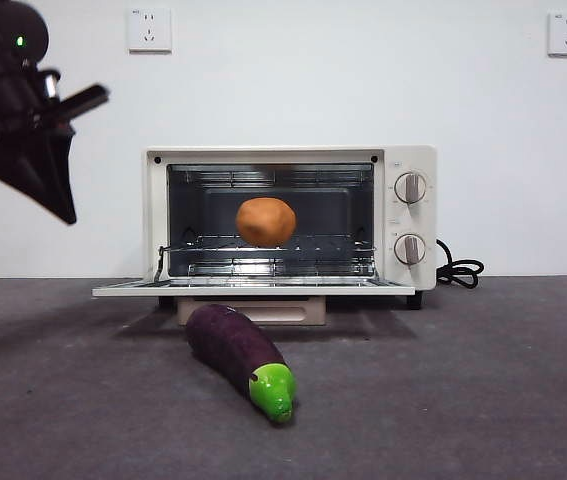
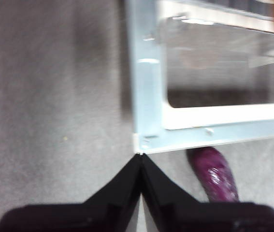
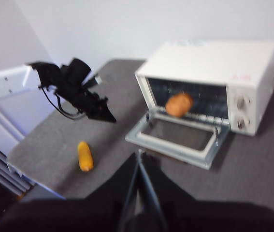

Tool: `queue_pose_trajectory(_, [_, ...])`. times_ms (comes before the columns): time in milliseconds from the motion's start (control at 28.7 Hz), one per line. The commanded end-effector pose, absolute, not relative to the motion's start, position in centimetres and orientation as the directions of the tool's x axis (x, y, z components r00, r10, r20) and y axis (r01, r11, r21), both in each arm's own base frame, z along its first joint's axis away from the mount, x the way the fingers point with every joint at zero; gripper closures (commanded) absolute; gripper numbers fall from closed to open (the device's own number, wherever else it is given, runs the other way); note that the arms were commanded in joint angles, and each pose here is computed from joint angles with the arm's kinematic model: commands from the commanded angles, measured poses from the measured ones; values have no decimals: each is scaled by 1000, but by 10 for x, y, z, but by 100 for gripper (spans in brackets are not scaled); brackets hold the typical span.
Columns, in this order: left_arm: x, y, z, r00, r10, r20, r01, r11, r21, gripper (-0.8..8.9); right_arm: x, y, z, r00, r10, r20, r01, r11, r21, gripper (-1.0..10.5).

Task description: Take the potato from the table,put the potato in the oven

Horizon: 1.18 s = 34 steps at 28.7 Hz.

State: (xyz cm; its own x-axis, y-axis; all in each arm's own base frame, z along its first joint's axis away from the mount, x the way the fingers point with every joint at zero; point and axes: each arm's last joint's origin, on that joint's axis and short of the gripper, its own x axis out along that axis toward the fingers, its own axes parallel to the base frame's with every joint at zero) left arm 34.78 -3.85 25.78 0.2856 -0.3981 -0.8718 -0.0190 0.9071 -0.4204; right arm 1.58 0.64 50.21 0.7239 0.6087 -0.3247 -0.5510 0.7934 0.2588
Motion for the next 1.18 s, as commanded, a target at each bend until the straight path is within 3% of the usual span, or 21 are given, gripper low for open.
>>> queue_pose_trajectory(35, [354,-39,240,235,-403,-884,-73,900,-430,821,17,9,492,724,581,-371,-516,814,267,950])
queue_pose_trajectory(522, [370,-46,186,76,-400,-914,-124,905,-406,820,20,12,489,744,550,-380,-482,835,267,949])
queue_pose_trajectory(1183, [370,-73,182,69,-409,-910,-76,907,-413,820,20,12,489,763,528,-374,-462,849,256,948])
